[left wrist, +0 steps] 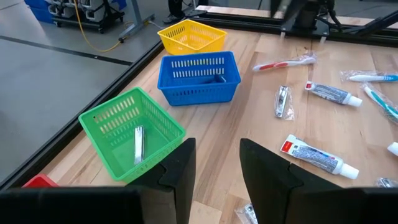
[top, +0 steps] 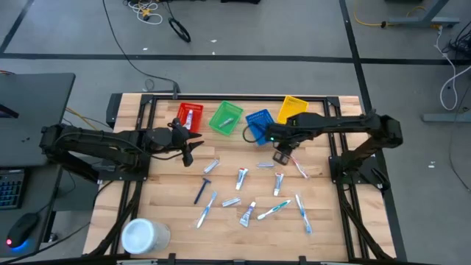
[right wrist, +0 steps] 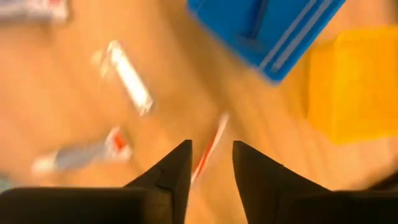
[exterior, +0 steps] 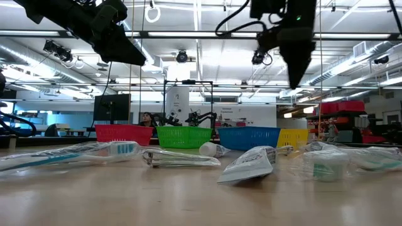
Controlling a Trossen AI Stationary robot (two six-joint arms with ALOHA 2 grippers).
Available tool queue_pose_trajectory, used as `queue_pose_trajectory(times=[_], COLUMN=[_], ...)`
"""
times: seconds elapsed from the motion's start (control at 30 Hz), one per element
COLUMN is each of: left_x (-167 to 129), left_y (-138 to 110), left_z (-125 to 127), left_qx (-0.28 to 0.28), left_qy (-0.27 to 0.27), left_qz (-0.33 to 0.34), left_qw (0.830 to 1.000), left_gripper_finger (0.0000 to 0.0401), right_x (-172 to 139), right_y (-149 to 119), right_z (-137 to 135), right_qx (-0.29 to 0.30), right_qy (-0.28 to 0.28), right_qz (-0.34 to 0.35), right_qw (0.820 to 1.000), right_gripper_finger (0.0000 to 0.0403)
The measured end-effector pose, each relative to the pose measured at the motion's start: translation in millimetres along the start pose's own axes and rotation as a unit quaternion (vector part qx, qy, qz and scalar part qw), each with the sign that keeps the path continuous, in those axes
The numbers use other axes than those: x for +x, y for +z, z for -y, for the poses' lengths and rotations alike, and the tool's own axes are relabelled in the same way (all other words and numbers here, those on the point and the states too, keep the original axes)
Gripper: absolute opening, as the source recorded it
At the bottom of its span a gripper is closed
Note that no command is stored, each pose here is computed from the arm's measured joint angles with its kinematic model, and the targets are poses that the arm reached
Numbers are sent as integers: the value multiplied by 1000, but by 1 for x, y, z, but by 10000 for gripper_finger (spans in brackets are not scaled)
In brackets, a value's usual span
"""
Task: Pick & Place Travel size toiletries
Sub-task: Put the red toothbrush in the yellow bin
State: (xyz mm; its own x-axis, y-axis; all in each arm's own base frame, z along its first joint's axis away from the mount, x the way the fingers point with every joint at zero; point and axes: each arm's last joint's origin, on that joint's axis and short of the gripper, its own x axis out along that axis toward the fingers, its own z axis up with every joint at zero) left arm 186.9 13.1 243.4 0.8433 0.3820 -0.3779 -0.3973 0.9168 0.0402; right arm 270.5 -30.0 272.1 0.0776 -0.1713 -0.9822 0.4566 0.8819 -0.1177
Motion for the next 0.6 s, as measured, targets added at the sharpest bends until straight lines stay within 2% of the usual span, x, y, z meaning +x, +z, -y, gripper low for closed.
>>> queue_pose_trajectory(times=[0.13,0.27,0.47,0.6], left_x=[0,0,0,0], left_y=[0,1,1,1], left_z=[0,0,1,1], left_qx=[-3,-4,-1,3], left_qy=[0,0,-9,-10], left_qz=[1,3,3,3], left_qw=[1000,1000,1000,1000], left_gripper_finger=[132,132,132,132], right_x=[-4,0,31,56], right_y=[-11,-16,-33,-46], right_z=[-4,-6,-6,-7], right_qx=[4,29,122,160], right_qy=[26,18,-16,-24], right_qz=[-43,-59,-105,-128], right_qw=[999,998,987,979], right_gripper_finger=[161,193,208,208])
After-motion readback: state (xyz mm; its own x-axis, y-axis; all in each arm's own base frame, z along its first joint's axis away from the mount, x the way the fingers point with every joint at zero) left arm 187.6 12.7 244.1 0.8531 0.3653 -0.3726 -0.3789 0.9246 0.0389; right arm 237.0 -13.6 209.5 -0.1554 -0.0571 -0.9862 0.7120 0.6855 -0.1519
